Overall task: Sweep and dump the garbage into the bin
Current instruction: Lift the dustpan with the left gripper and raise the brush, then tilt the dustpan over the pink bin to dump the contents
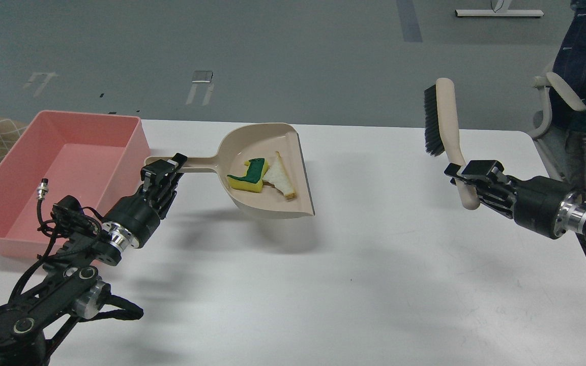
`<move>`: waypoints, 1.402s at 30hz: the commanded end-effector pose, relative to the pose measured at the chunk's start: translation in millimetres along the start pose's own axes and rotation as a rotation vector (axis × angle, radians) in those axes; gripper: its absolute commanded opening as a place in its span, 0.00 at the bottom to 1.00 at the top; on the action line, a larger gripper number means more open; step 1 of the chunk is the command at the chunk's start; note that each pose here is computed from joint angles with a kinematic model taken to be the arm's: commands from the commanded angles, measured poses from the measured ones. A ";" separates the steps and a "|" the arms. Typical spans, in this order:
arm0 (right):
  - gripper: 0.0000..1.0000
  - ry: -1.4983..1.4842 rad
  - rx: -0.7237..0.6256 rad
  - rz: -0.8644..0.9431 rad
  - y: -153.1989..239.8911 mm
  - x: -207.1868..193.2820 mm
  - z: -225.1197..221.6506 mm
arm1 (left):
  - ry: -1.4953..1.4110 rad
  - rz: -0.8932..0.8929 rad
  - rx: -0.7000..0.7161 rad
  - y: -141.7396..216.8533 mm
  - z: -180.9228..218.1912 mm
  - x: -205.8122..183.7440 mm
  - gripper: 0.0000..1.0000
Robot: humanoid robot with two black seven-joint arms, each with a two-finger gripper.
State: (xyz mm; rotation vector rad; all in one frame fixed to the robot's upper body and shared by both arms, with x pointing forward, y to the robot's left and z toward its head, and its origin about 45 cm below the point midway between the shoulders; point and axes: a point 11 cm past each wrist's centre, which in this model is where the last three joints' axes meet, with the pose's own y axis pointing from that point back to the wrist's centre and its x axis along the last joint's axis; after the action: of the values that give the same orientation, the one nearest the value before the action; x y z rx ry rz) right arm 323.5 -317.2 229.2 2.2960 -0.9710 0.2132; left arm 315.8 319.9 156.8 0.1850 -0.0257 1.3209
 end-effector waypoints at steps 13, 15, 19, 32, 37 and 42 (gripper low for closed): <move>0.00 -0.075 -0.058 -0.018 4.7 -25.8 34.2 | 0.018 0.215 -0.101 27.0 72.5 127.9 0.00; 0.00 -0.078 -0.054 -0.016 3.9 -25.7 33.6 | -0.016 0.268 -0.093 44.3 77.0 150.7 0.00; 0.00 -0.079 -0.051 -0.015 3.7 -25.6 33.1 | -0.065 0.329 -0.077 70.7 83.9 180.1 0.00; 0.00 -0.087 -0.043 -0.025 1.3 -30.1 31.8 | -0.357 0.411 -0.025 132.5 103.9 230.2 0.00; 0.00 -0.088 -0.039 -0.027 0.2 -31.4 30.9 | -0.597 0.449 -0.016 136.6 119.1 240.5 0.00; 0.00 -0.087 -0.034 -0.027 0.1 -31.0 29.2 | -0.756 0.445 -0.003 136.0 125.2 241.2 0.00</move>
State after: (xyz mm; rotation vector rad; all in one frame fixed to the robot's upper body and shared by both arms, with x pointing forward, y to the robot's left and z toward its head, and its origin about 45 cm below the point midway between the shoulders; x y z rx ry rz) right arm 298.2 -317.2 193.6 2.2993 -0.9781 0.0830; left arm 255.3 564.3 323.4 0.6406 -0.6792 1.6389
